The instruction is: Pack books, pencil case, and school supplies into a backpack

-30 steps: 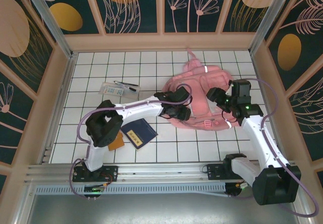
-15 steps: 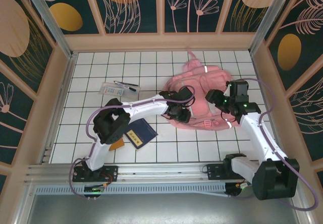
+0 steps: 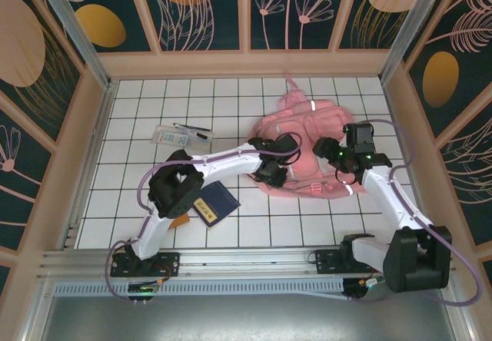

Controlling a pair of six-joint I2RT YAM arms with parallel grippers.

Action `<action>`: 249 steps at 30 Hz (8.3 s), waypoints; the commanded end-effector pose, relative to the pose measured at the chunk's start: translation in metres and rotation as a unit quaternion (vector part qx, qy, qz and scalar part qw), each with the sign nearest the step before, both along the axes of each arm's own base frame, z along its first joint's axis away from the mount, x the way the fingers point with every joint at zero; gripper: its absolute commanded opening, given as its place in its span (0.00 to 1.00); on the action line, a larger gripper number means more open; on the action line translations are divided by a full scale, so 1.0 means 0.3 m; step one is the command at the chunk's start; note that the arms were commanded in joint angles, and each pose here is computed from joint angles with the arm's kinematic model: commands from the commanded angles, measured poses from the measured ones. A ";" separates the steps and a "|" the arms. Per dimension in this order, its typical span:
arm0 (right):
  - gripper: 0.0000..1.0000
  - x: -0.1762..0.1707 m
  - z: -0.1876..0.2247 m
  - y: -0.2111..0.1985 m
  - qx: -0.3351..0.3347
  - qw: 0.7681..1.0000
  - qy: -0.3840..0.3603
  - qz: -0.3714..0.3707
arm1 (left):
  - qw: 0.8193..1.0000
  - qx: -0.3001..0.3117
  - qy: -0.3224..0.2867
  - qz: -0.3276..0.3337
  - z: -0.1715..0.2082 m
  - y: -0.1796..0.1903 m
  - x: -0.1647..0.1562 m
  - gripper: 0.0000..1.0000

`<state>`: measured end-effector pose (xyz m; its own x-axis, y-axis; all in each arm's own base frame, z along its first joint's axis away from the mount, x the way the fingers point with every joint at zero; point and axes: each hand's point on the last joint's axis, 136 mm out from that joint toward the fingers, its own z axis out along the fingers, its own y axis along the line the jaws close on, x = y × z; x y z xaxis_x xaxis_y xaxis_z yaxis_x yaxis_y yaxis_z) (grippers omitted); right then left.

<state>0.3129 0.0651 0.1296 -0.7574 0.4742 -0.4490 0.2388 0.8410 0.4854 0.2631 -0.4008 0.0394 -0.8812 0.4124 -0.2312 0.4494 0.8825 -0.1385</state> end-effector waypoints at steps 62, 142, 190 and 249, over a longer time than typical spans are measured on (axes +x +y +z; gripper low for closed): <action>0.00 -0.231 0.067 0.494 -0.226 0.711 -0.393 0.538 | 0.831 -0.400 -0.252 0.294 0.721 0.380 0.318 0.00; 0.00 -0.340 0.034 0.552 -0.260 0.637 -0.406 0.602 | 0.801 -0.254 -0.463 -0.280 0.376 0.144 -0.147 0.37; 0.00 -0.359 0.026 0.536 -0.262 0.630 -0.423 0.597 | 0.803 -0.290 -0.449 -0.265 0.367 0.098 -0.147 0.22; 0.00 -0.378 -0.067 0.458 -0.376 0.557 -0.375 0.639 | 0.809 -0.306 -0.272 -0.421 0.266 0.265 -0.126 0.35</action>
<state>0.1949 0.2016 0.0955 0.2638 -0.7922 -0.5504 -0.8412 0.0904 -0.5332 0.2493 -0.3150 0.1139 -0.0460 0.5258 -0.8494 0.9853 0.1641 0.0483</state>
